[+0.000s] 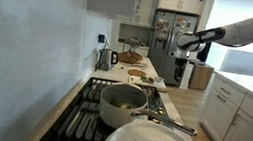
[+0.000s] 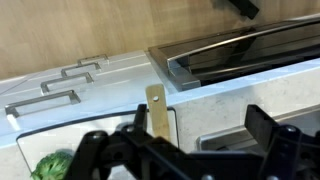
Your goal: Remove the wooden spatula from the chopping board, place the spatula in the open grey pot on the right side of the stove, stir the contents of the pot with the spatula, remove the spatula from the pot and put it on the chopping board
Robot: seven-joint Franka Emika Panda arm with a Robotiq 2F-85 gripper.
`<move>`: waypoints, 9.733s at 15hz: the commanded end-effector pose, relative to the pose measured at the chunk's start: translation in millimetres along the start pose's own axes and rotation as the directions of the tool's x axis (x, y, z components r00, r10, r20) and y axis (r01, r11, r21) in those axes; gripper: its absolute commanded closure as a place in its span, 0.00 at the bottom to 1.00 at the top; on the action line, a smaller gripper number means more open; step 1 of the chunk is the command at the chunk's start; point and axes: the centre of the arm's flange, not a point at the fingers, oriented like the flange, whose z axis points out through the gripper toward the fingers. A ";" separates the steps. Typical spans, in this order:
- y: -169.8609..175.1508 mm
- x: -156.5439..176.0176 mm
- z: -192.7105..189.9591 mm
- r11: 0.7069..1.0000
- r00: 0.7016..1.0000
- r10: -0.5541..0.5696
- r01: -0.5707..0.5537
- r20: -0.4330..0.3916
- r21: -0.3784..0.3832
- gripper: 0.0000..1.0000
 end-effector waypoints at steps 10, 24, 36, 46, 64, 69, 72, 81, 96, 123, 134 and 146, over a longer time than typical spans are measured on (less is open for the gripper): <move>-1.1 -27.0 53.8 0.970 0.968 -0.219 0.202 -0.122 -0.136 0.00; -23.8 -0.5 94.3 0.899 0.920 -0.364 0.307 -0.144 -0.312 0.00; -16.2 4.3 86.7 0.892 0.934 -0.341 0.285 -0.109 -0.350 0.80; -24.1 8.3 77.9 0.900 0.947 -0.308 0.259 -0.089 -0.350 0.93; -67.2 35.5 -51.4 0.941 0.987 -0.078 0.027 -0.138 -0.337 0.93; -98.5 21.9 -115.2 0.942 0.987 -0.062 0.008 -0.149 -0.335 0.93; -125.6 11.6 -130.9 0.943 0.988 -0.081 0.034 -0.131 -0.330 0.93; -203.8 -23.0 -135.0 0.945 0.983 -0.179 0.163 -0.032 -0.283 0.93; -276.5 -75.5 -136.4 0.857 0.870 -0.481 0.492 0.105 -0.154 0.93; -307.3 -27.2 -155.6 0.717 0.742 -0.648 0.670 0.172 -0.191 0.93; -401.3 48.8 -133.0 0.478 0.504 -0.832 0.864 0.232 -0.160 0.93; -407.1 87.6 -102.0 0.413 0.470 -0.814 0.881 0.341 -0.231 0.93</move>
